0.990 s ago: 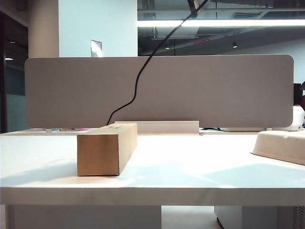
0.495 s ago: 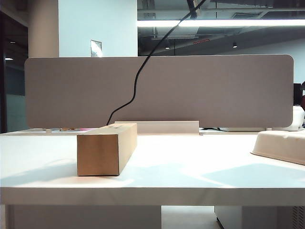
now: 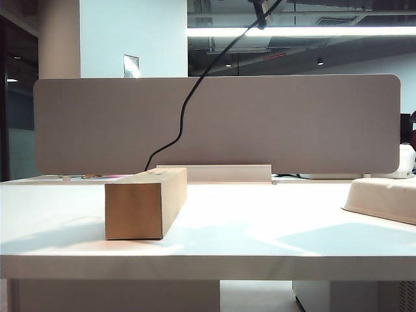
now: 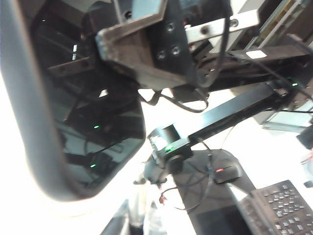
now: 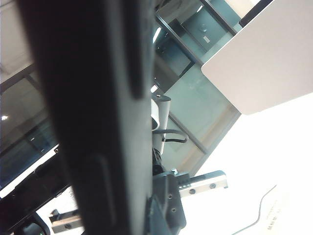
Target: Pick up the charging cable and the phone, plug the charging cable into the charging port on the phone, and finally place them back on the table.
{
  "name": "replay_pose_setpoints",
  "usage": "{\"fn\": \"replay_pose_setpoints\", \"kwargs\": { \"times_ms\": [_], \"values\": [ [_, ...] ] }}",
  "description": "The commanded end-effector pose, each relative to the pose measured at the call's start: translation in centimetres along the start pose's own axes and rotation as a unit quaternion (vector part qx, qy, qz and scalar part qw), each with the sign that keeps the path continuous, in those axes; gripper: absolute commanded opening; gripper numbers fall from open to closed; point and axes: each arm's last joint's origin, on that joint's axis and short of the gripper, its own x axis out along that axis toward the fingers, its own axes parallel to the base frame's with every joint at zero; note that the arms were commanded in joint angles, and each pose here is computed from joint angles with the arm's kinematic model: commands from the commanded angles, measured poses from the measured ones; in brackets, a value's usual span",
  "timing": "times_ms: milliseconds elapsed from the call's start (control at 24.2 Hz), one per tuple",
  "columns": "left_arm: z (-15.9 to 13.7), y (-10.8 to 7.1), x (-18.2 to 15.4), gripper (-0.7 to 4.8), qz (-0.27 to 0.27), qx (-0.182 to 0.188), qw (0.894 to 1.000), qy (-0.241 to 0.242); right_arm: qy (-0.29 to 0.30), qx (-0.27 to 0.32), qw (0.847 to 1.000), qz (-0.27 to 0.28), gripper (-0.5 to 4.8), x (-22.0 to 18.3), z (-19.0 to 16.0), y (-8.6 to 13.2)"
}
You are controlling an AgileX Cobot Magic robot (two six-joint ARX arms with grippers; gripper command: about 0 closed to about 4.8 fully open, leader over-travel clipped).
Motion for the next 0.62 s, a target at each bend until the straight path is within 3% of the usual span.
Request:
{"fn": "replay_pose_setpoints", "kwargs": {
  "times_ms": [41,619],
  "values": [
    [0.10,0.07,0.04,-0.06,0.018,0.007,1.000,0.007,-0.011,-0.021,1.000,0.014,-0.05,0.03,0.36,0.56],
    [0.39,0.22,0.02,-0.06,-0.011,0.020,1.000,-0.012,0.004,-0.029,0.999,0.016,-0.05,0.05,0.22,0.45]
  ]
}}
